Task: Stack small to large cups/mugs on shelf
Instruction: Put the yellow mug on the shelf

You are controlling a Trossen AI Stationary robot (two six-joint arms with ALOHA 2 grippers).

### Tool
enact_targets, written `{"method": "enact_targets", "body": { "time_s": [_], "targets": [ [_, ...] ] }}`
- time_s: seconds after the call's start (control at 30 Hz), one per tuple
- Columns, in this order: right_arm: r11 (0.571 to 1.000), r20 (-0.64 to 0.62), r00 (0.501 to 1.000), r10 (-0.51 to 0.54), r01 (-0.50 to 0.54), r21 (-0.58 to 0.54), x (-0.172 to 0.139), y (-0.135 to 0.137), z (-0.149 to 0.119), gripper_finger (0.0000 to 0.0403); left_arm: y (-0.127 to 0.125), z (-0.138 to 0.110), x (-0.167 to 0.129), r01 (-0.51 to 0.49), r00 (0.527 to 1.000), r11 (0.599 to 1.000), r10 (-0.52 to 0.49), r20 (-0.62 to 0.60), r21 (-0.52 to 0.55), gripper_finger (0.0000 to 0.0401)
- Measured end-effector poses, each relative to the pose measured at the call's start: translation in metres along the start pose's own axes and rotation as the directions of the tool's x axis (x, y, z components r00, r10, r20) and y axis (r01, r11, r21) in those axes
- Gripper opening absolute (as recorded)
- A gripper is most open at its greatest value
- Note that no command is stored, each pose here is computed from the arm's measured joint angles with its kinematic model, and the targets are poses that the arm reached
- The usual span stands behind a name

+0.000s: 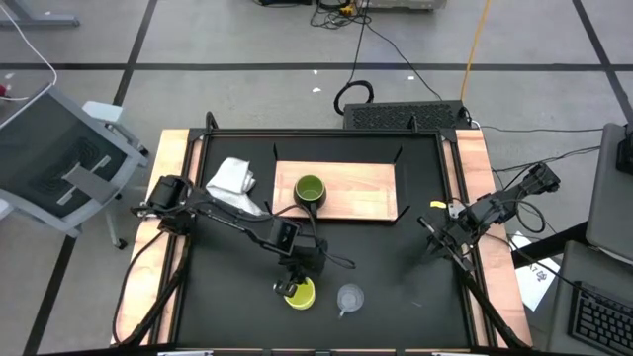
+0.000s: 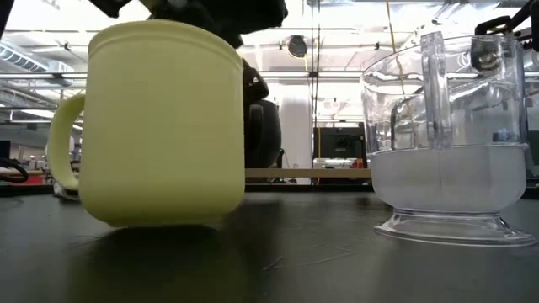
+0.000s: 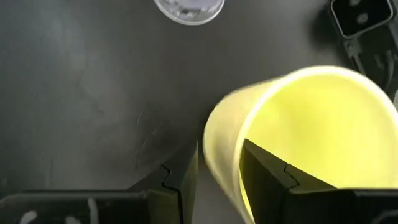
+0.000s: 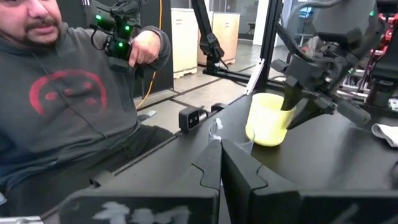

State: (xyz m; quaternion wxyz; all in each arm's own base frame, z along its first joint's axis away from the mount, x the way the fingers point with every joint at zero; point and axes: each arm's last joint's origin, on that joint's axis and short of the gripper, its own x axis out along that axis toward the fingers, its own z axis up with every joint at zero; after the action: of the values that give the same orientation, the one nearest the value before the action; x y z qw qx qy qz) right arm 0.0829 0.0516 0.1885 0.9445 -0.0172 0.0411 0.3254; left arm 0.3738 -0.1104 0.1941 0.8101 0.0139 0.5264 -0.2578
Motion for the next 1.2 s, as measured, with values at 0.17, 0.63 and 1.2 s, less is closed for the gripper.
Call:
{"method": "enact_targets", "body": {
  "time_s": [0.17, 0.63, 1.2],
  "targets": [
    [1.000, -0.012, 1.000, 0.000, 0.000, 0.006, 0.002, 0.000, -0.006, 0.0000, 0.002, -0.003, 0.013, 0.004, 1.000, 1.000, -0.004, -0.031, -0.007, 0.0118],
    [1.000, -0.013, 1.000, -0.022, 0.022, 0.009, 0.002, -0.001, -0.007, 0.0000, 0.018, 0.003, 0.008, -0.099, 0.993, 0.958, 0.112, 0.032, -0.270, 0.0014],
    [1.000, -0.015, 1.000, -0.022, 0.022, 0.009, 0.002, -0.001, -0.007, 0.0000, 0.017, 0.001, 0.005, -0.248, 0.955, 0.716, 0.292, -0.042, -0.652, 0.0007]
  ]
}}
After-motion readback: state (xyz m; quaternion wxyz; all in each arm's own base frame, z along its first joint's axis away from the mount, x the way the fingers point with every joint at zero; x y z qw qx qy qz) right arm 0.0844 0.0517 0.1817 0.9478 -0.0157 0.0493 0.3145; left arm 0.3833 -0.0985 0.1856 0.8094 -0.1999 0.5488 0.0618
